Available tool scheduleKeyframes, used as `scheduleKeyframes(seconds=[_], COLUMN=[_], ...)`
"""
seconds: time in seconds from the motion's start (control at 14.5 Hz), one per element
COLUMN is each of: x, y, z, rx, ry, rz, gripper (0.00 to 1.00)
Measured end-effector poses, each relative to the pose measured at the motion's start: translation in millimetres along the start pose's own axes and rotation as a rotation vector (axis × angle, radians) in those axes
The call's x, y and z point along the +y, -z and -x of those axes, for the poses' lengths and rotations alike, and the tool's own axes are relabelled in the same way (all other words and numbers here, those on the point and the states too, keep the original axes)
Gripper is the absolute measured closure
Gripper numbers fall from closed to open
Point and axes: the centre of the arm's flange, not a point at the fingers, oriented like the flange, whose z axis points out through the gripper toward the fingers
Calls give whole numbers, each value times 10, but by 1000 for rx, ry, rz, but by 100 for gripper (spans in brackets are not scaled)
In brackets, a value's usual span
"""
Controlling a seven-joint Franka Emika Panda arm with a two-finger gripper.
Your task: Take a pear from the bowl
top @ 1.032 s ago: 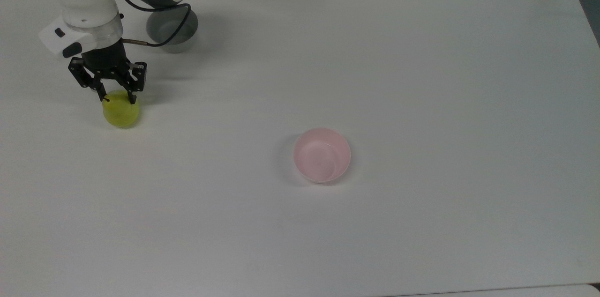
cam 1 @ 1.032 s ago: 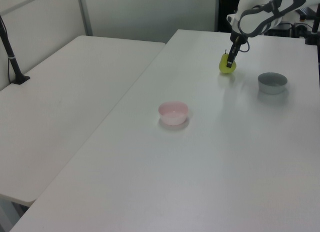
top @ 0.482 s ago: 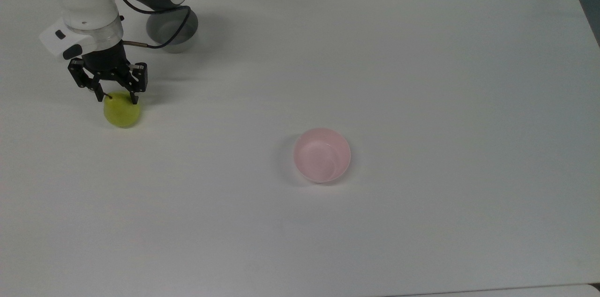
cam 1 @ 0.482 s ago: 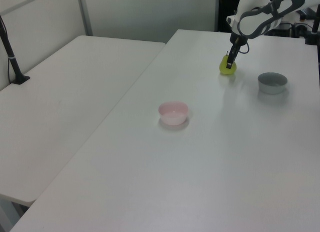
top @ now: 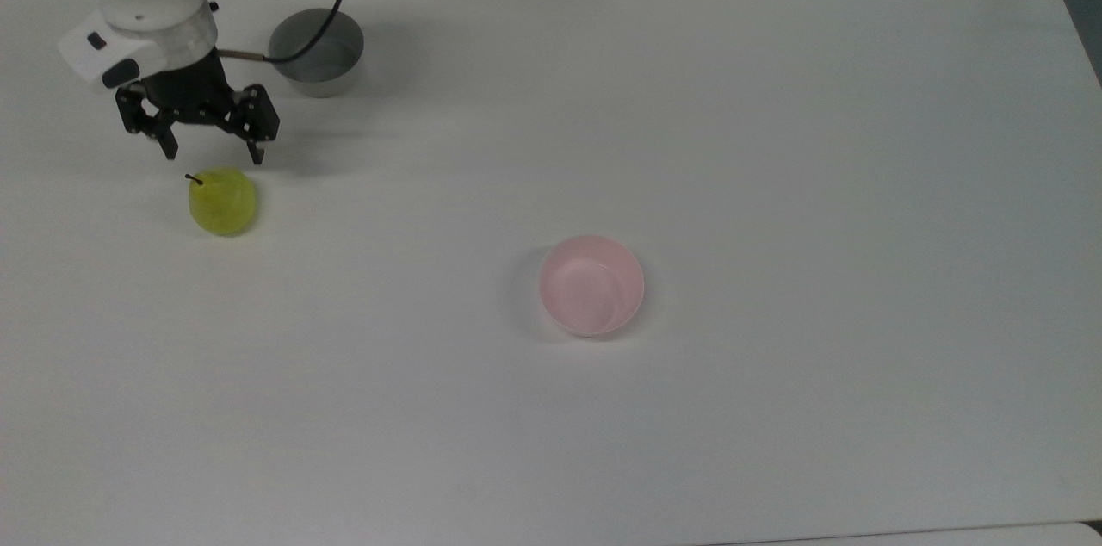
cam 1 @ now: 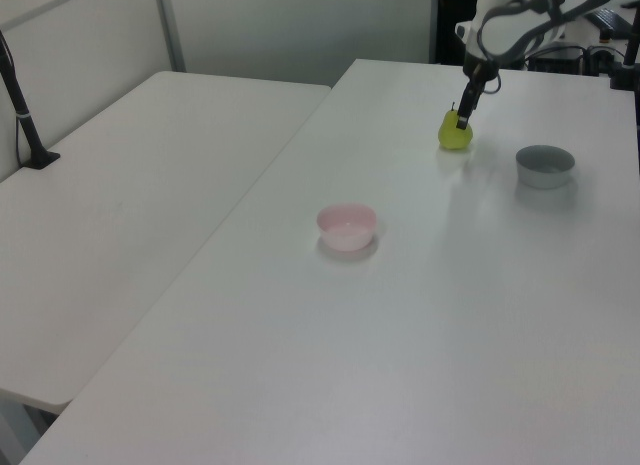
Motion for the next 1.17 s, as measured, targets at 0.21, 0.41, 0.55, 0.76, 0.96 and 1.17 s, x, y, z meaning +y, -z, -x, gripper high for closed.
scheduleKeyframes(seconds=[0.21, 0.41, 0.55, 0.76, 0.96, 1.17], x=[-50, -158, -265, -453, -688, -1036], y=[604, 1150, 1386, 1656, 1924, 2192], z=[-14, -4, -6, -15, -18, -80], rx=[-59, -96, -114, -130, -143, -143], ry=[9, 27, 1, -57, -98, -140], rz=[-52, -90, -103, -113, -121, -123], gripper=[0, 0, 0, 0, 0, 0])
